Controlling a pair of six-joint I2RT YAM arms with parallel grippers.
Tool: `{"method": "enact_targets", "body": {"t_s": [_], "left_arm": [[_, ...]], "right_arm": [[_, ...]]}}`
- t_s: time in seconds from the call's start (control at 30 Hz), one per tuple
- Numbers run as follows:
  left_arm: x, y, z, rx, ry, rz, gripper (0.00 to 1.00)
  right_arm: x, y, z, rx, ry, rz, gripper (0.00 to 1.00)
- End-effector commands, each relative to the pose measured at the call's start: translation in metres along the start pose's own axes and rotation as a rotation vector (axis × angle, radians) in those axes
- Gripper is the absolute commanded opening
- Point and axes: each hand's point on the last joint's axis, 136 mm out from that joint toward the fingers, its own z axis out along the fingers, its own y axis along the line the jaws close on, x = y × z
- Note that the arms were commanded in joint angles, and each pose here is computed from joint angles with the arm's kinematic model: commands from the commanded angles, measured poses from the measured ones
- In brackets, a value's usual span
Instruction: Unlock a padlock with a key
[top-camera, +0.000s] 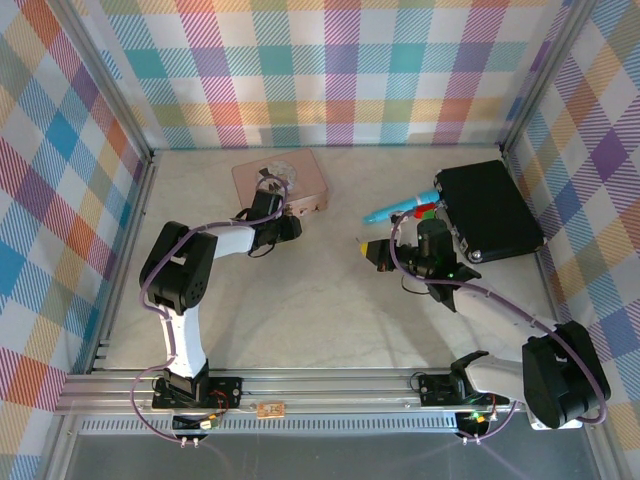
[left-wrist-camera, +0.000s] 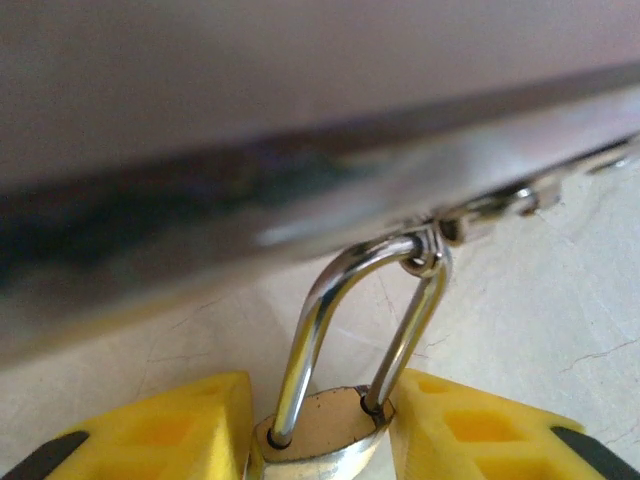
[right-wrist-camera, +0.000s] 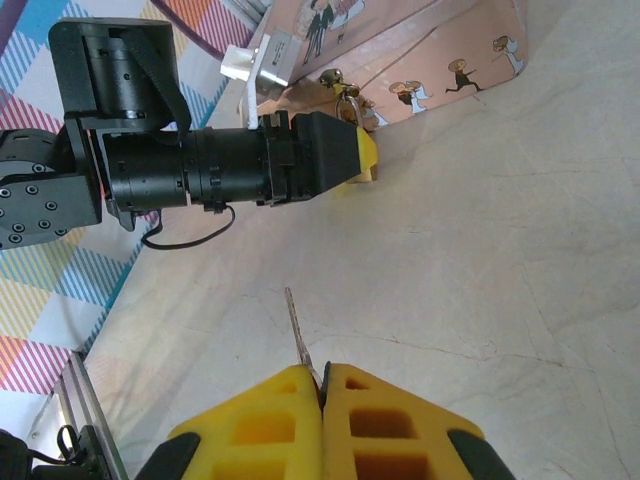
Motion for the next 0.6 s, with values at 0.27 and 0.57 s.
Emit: {"method": "enact_targets", "body": {"t_s": [0.27, 0.57], "left_arm": [[0.0149, -0.0038, 0.0233, 0.055, 0.019, -0.035, 0.25], [0.0179, -0.0023, 0.0191, 0.063, 0.004, -0.054, 0.04]], "right_arm": [[-0.0074, 0.0005, -0.0001, -0.004, -0.025, -0.002, 0.0], [-0.0032, -0.0075, 0.0028, 0.029, -0.005, 0.02, 0.0]]}}
